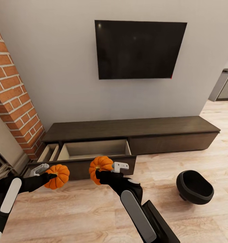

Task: Place each of the two pumpkins and all three candles from the living room inside a cabinet in the living room (use any cabinet), then make sure every cabinet is closed, and position the cauldron so it is next to a table in the living room.

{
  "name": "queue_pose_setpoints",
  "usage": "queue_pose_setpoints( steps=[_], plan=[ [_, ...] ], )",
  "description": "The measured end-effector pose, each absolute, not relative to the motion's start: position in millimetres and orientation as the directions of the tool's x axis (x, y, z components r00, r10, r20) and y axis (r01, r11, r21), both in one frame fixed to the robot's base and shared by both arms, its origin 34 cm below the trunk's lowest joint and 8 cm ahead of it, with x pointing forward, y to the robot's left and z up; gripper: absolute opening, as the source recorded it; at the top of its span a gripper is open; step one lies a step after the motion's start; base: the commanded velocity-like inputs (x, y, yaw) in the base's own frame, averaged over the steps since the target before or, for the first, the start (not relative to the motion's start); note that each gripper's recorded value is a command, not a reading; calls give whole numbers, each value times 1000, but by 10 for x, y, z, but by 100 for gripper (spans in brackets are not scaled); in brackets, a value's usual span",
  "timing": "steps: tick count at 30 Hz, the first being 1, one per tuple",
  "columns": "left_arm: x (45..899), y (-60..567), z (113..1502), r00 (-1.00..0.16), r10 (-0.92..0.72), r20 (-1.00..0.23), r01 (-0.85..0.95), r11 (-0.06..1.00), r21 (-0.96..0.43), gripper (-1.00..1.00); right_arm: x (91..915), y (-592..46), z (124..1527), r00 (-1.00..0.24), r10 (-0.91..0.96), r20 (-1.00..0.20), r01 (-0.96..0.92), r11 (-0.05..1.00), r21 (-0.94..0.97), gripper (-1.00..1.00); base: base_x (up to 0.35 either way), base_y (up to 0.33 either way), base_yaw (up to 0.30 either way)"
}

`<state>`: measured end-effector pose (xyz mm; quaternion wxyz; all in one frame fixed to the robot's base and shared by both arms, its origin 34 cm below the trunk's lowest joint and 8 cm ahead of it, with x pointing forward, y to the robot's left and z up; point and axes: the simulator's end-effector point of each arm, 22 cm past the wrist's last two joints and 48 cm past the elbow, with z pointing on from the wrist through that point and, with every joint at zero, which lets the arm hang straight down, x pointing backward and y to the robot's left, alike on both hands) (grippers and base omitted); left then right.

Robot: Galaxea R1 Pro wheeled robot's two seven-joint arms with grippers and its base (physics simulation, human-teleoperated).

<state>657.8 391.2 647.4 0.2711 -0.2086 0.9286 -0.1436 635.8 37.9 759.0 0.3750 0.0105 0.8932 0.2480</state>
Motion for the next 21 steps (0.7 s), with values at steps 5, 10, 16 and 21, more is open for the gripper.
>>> queue_pose_setpoints(
  steps=[5, 10, 16, 21],
  plan=[
    [6588, 3912, 6589, -765, -463, -447, -307, 873, -379, -100, 6374, 375, 7688, -720, 211, -662, -163, 875, 456, -100, 0, 0, 0],
    [6602, 3892, 6685, -765, -464, -446, -305, 872, -383, -100, 6386, 362, 7769, -724, 212, -656, -159, 875, 458, -100, 0, 0, 0],
    [6613, 3889, 6793, -766, -463, -446, -305, 872, -382, -100, 6380, 392, 7883, -726, 207, -656, -166, 873, 458, -100, 0, 0, 0],
    [6617, 3876, 6854, -770, -462, -441, -306, 873, -380, -100, 6387, 398, 7943, -730, 204, -652, -162, 876, 455, -100, 0, 0, 0]
  ],
)
